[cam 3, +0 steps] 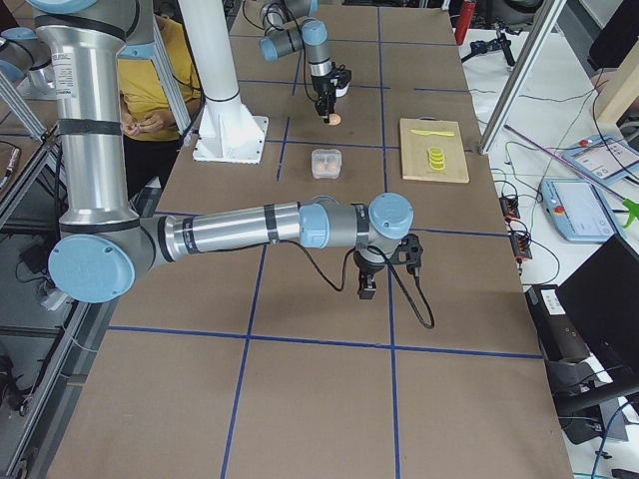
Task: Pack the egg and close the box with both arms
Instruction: 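Lift the egg with the left gripper and carry it to the carton, then lower the egg into the empty carton cup and open the left gripper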
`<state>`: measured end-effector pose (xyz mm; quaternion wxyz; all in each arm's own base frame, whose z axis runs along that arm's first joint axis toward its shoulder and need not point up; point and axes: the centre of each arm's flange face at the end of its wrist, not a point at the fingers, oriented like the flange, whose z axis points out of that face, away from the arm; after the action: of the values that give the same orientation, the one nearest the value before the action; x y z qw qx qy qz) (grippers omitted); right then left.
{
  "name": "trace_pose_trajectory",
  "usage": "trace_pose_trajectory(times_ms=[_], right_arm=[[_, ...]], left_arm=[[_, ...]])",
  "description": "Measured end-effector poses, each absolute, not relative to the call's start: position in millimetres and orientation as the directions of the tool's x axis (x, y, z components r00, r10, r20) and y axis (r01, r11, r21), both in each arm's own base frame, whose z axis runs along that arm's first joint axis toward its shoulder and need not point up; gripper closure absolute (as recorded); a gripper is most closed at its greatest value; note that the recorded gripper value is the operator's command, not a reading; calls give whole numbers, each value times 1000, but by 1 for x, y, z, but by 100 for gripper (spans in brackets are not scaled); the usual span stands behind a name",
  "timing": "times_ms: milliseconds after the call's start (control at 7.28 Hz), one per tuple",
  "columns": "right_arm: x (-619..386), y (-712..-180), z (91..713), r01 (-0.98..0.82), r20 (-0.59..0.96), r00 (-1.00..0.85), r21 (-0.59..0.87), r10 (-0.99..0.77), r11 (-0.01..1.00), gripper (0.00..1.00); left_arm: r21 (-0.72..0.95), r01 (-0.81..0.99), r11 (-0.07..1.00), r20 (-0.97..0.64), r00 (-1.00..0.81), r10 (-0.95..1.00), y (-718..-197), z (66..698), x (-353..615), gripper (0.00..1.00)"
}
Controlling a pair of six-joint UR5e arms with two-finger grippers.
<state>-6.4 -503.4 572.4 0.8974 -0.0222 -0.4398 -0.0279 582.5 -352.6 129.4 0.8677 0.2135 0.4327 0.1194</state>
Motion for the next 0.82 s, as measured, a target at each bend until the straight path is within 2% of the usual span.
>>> trace_pose_trajectory(times_ms=[412,824], right_arm=[[-6,-503,573,70,791,612,-15,-31,997,0],[-6,-503,573,69,790,612,-17,-29,997,0]], left_arm=[[664,36,747,-653,515,556,-338,113,613,100],[764,69,641,-596,458,660,-330,120,635,100]])
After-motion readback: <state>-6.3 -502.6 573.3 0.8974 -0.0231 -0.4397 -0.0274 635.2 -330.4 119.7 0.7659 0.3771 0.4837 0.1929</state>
